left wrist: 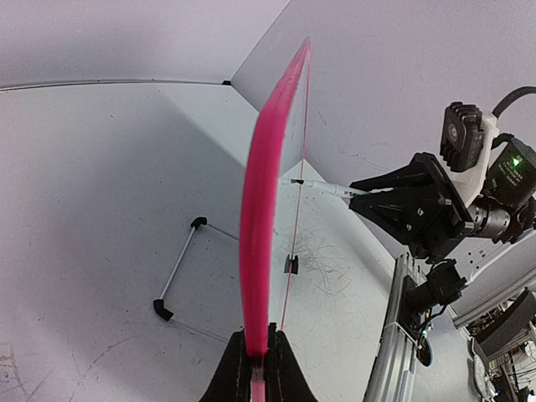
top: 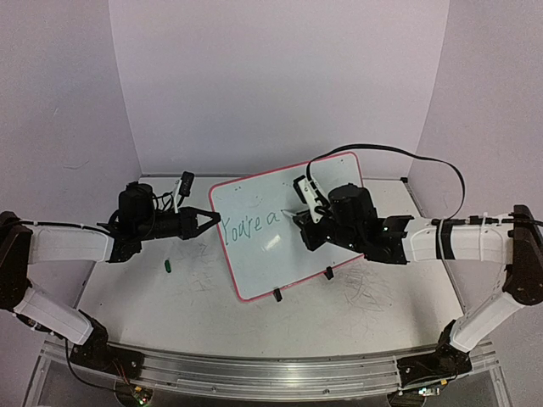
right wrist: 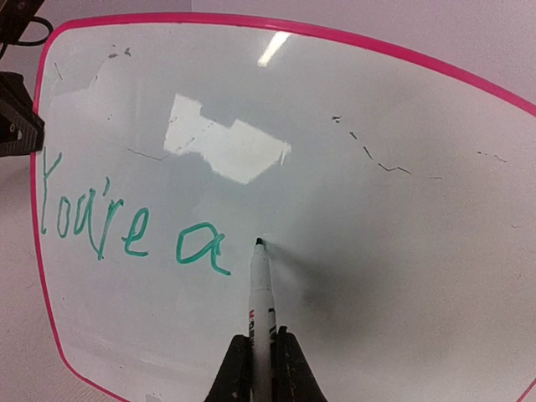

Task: Write a sentence on the whiteboard

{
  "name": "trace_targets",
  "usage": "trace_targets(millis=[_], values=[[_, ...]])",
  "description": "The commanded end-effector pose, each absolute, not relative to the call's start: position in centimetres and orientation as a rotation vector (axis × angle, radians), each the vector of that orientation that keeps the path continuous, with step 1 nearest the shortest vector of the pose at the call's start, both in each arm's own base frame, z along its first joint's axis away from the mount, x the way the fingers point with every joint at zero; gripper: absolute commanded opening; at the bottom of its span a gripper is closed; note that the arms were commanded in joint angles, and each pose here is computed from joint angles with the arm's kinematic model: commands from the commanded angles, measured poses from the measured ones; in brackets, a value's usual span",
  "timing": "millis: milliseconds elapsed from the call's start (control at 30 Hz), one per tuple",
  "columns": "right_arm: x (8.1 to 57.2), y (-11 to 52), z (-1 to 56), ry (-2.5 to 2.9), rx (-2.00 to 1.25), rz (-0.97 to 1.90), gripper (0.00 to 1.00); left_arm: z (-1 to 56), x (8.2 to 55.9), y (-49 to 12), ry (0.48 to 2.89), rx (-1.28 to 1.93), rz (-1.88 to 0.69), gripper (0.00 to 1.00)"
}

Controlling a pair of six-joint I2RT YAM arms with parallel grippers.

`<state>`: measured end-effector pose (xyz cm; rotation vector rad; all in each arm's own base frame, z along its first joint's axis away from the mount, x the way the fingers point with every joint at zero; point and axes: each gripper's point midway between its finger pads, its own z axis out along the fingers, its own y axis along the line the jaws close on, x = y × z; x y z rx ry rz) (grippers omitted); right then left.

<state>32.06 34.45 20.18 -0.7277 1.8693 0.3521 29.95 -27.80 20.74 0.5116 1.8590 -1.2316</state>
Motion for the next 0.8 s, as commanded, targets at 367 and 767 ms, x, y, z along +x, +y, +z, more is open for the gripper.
trace_targets(millis=[367, 767], values=[[30.8, 33.1, 17.4, 1.953, -0.688, 0.342, 0.0, 22.3, 30.1, -27.8, 1.805, 0.546, -1.208, 0.0], [33.6, 33.1, 21.5, 1.868, -0.554, 0.312, 0.0, 22.1, 30.0, -27.8, 1.809, 0.546, -1.209, 0.0]])
